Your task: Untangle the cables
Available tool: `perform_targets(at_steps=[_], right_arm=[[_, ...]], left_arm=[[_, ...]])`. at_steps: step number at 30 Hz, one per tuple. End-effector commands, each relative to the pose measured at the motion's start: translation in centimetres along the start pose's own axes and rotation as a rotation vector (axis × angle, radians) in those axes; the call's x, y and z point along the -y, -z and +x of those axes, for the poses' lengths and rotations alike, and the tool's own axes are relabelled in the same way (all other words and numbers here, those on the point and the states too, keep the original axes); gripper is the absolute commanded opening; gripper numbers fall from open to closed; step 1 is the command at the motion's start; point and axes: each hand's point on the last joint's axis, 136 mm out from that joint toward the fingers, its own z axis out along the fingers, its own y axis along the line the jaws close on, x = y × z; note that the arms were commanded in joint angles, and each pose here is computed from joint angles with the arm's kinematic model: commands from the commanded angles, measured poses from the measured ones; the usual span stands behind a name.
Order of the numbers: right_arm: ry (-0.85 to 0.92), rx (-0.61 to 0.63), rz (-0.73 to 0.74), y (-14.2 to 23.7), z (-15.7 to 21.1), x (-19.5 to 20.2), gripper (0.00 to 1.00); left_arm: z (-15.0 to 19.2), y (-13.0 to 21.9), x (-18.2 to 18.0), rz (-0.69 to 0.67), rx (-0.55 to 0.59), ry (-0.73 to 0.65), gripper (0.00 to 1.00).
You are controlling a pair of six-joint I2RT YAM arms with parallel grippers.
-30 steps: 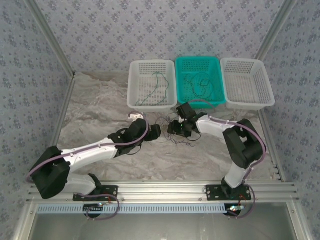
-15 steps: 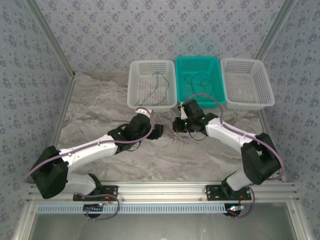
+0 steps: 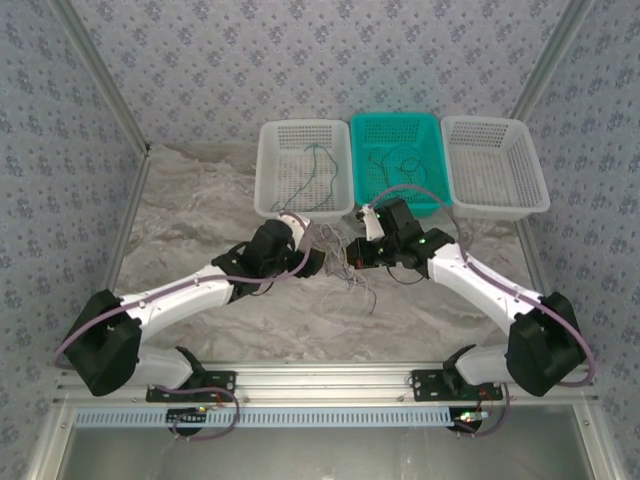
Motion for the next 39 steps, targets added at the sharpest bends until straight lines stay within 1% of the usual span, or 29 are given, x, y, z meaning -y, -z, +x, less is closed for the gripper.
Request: perform_targets(at_steps=[1,2,4,7,9,11,16,19,22,25,28,30,31,33,34,35,39], right_arm=[[0.073,0.029,-0.07,2.0,-1.0,-2.5,0.0],[0.076,0.035,-0.074,2.2,-1.0,-2.6,0.0],[0.091,0.041,-0.094,2.8,-1.2,-3.2,0.0],[0.119,0.032,-0.146,3.6,-1.1,-4.5,0.0],[0.136,0.031,-0.167,4.1,-1.2,-5.1,0.0],[0.151,0.034,-0.195,4.7,-1.3,-5.9,0.0],[0.187,0.048,-0.294,6.4,-1.5,-8.3,0.0],[0.215,0.037,-0.334,7.0,-1.2,-9.2,0.0],[0.223,0.03,-0.326,7.1,-1.0,-9.1,0.0],[0.227,0.02,-0.343,7.1,-0.7,-9.3,0.0],[0.229,0.016,-0.357,7.1,-0.6,-9.6,0.0],[0.229,0.019,-0.363,7.2,-0.7,-9.7,0.0],[0.231,0.018,-0.371,7.2,-0.7,-9.8,0.0],[0.237,0.022,-0.395,7.5,-0.8,-10.3,0.0],[0.236,0.023,-0.406,7.6,-0.9,-10.5,0.0],[0.239,0.023,-0.414,7.6,-0.9,-10.6,0.0],[0.238,0.021,-0.419,7.6,-0.8,-10.7,0.0]], left_arm=[[-1.7,0.7,-0.9,-0.013,0.073,0.044,0.83],[-1.8,0.8,-1.3,-0.022,0.077,0.048,0.83],[-2.2,1.1,-1.2,0.002,0.09,0.019,0.83],[-2.5,1.4,-0.2,0.06,0.093,-0.068,0.83],[-2.5,1.4,-0.1,0.065,0.083,-0.119,0.83],[-2.4,1.2,-0.7,0.033,0.073,-0.159,0.83],[-2.3,0.8,-2.5,-0.068,0.08,-0.207,0.74],[-2.9,1.0,-2.8,-0.092,0.092,-0.222,0.7],[-3.5,1.8,-2.3,-0.068,0.137,-0.253,0.71],[-4.0,3.1,-1.1,-0.003,0.205,-0.349,0.76],[-4.0,4.0,-0.1,0.04,0.242,-0.451,0.82],[-4.2,4.5,0.1,0.047,0.276,-0.493,0.83],[-4.4,4.7,-0.1,0.031,0.288,-0.499,0.81],[-4.7,4.8,-0.3,0.016,0.297,-0.505,0.77],[-4.9,4.7,-0.2,0.015,0.298,-0.51,0.72],[-4.9,4.6,-0.3,0.01,0.293,-0.51,0.62],[-5.2,4.2,-0.8,-0.021,0.285,-0.491,0.15]])
